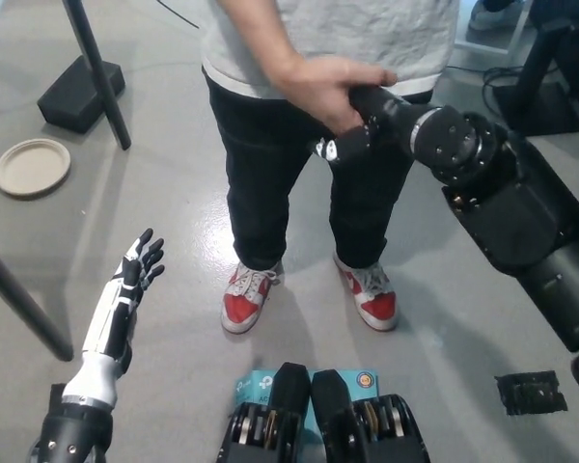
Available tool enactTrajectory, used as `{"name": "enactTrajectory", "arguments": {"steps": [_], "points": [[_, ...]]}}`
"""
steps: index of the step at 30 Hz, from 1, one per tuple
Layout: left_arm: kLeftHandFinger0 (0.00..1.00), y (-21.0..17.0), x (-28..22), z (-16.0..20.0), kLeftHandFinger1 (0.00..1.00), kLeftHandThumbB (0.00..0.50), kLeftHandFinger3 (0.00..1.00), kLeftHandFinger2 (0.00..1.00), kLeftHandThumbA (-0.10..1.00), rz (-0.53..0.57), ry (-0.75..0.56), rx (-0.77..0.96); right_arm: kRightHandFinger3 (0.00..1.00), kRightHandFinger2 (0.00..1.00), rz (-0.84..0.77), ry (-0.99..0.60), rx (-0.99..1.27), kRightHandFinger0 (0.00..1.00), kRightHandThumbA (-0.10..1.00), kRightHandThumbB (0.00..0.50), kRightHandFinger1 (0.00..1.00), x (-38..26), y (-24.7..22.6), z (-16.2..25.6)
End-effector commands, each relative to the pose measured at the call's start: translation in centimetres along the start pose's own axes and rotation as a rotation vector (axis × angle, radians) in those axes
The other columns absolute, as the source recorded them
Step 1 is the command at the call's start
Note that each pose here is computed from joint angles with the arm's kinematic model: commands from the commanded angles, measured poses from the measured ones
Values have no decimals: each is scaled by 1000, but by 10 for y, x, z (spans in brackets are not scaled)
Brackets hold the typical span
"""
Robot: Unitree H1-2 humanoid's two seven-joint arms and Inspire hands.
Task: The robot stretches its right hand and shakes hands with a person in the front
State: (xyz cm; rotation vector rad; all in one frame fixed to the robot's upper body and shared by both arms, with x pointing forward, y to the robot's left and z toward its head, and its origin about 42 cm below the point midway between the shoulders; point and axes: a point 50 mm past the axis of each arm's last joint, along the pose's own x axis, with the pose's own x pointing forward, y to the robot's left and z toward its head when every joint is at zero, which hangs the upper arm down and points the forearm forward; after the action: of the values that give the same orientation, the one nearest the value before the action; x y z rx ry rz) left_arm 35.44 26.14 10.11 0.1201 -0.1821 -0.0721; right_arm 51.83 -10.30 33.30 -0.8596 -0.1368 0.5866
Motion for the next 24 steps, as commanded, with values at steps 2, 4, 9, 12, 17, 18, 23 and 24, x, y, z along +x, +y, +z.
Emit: {"name": "enactTrajectory", "arguments": {"steps": [2,4,9,12,17,18,23,24], "points": [[1000,8,14,19,1000,92,1000,1000,1000,-5,-72,23,1000,1000,-171,-404,-72,1000,639,364,1000,-95,-73,113],[1000,8,14,19,1000,75,1000,1000,1000,-5,-76,21,1000,1000,-212,-541,-109,1000,649,388,1000,-136,-80,141],[1000,7,15,18,1000,75,1000,1000,1000,-5,-73,16,1000,1000,-280,-821,-218,1000,570,336,1000,-217,-81,177],[1000,8,15,19,1000,63,1000,1000,1000,-5,-70,9,1000,1000,-314,-922,-268,1000,518,285,1000,-248,-74,184],[1000,8,15,20,1000,62,1000,1000,1000,-9,-75,6,1000,1000,-307,-849,-265,1000,524,284,1000,-234,-68,174],[1000,8,15,20,1000,59,1000,1000,1000,-7,-77,10,1000,1000,-315,-807,-240,1000,543,311,1000,-223,-70,169],[1000,7,12,16,1000,64,1000,1000,1000,-8,-70,4,1000,1000,-283,-470,-100,1000,521,318,1000,-137,-67,120],[1000,6,13,16,1000,65,1000,1000,1000,-9,-70,4,1000,1000,-277,-418,-84,1000,520,317,1000,-124,-66,111]]}}
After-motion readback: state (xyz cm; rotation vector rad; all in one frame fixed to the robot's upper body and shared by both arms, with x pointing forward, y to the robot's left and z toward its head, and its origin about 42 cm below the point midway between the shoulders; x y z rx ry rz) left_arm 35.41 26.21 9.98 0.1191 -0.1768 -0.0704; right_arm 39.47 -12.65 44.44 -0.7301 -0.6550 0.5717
